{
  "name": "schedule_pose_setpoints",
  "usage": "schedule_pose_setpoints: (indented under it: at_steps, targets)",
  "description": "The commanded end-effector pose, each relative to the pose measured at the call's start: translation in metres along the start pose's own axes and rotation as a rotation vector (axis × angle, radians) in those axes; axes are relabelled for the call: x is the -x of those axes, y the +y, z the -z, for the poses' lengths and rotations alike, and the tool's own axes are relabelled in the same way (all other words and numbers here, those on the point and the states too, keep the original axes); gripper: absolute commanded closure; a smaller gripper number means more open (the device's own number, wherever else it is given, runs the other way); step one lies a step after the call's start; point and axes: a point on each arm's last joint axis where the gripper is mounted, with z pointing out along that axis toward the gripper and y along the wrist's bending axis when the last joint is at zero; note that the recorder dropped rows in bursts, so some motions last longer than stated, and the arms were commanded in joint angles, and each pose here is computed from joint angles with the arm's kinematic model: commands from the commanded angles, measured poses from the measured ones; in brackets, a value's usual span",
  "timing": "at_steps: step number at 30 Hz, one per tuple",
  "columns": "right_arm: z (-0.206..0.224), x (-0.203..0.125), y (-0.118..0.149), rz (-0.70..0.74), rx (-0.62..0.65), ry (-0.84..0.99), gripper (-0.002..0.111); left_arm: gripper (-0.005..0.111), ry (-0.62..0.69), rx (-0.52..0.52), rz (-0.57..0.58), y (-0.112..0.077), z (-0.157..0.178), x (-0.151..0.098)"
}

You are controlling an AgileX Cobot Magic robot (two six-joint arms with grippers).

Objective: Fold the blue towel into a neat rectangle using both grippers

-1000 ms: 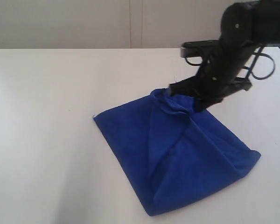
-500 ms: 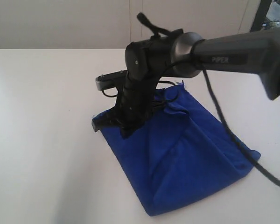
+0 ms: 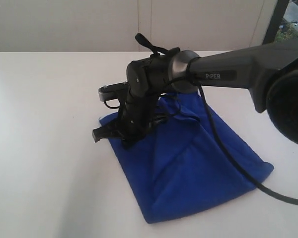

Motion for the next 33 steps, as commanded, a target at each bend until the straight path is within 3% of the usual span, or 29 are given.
schedule_pose_setpoints:
  at_steps: [1,33]
  targets:
    - [-0.019,0.004,-0.003,-0.063,-0.002,-0.057,0.108,0.107,0.003,-0.008,0.001,-0.002,0.000,-0.003]
    - [-0.033,0.033,-0.002,-0.308,0.103,-0.394,0.108,0.107,0.003,-0.008,0.001,-0.002,0.000,-0.003]
